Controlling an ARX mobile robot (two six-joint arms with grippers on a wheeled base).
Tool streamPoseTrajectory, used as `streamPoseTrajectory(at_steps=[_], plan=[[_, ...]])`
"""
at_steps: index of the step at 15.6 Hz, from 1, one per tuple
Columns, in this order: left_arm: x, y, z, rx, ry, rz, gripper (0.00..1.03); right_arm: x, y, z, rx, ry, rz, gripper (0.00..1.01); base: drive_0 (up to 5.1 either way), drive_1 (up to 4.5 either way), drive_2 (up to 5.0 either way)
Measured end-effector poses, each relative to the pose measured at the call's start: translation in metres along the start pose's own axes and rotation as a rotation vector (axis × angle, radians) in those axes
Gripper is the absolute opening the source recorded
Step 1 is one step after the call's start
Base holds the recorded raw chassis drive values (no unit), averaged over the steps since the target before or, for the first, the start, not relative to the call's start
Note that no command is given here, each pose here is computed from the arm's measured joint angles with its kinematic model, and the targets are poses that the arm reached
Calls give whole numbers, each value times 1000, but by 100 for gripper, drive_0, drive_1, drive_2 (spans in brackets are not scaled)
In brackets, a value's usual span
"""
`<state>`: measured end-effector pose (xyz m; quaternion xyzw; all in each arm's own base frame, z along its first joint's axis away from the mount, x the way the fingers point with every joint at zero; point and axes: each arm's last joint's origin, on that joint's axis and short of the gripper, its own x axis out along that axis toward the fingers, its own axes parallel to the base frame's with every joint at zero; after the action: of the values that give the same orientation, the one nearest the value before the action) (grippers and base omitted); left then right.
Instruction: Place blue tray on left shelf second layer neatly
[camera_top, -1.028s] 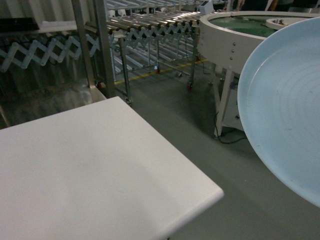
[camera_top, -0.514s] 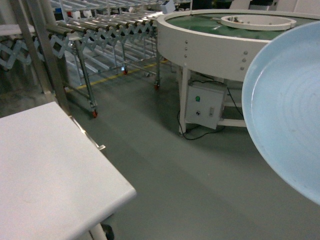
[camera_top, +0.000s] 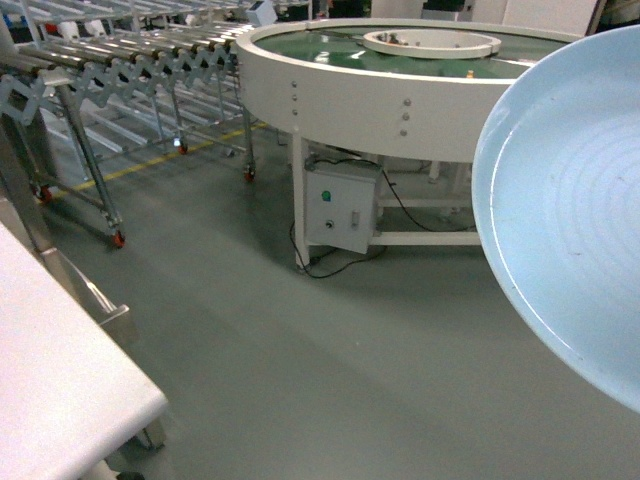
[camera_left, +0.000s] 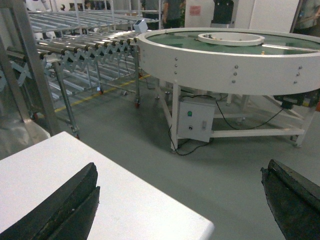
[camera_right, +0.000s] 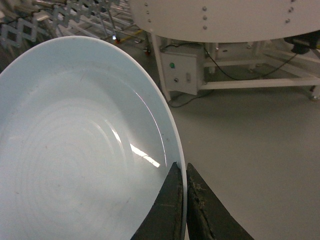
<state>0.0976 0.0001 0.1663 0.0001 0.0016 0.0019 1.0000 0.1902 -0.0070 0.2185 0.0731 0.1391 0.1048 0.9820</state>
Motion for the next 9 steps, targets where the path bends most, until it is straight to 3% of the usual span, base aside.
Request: streamPoseTrajectory(at_steps=[6, 9], plan=[[0, 0, 0, 0, -2, -2, 98, 0, -1, -1, 2, 5, -8, 2, 327, -284, -505], [0, 0, 0, 0, 0, -3, 98, 0, -1, -1, 1, 5, -8, 2, 313, -419, -419]])
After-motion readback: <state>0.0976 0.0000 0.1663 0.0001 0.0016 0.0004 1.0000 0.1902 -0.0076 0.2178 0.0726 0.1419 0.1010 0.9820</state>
